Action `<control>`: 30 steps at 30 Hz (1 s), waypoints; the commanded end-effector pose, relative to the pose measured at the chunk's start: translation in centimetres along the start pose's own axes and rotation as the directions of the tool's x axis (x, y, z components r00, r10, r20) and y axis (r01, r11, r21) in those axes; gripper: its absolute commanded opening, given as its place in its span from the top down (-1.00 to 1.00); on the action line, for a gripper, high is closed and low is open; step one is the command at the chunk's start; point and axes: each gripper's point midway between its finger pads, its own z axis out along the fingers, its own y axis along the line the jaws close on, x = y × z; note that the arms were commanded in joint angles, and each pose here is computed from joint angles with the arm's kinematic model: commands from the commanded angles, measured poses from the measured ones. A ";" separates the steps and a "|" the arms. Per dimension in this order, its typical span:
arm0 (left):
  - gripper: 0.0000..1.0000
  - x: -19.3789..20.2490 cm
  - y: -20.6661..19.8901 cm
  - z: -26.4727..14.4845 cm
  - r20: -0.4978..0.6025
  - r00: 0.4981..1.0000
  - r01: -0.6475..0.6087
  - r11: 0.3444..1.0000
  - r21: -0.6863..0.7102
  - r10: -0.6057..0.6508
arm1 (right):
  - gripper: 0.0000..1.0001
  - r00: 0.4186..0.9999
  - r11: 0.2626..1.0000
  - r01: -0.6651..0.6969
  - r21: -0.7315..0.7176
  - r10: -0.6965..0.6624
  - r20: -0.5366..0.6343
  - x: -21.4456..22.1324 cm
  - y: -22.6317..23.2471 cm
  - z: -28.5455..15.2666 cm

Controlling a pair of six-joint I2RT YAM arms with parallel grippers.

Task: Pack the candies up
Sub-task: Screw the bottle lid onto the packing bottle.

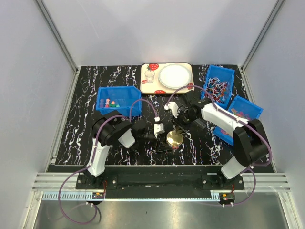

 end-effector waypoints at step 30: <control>-0.38 -7.2 0.9 0.0 0.226 0.938 -0.261 0.965 -0.039 0.263 | -0.49 0.866 0.885 0.462 0.057 -0.465 0.186 -1.6 2.5 -3.5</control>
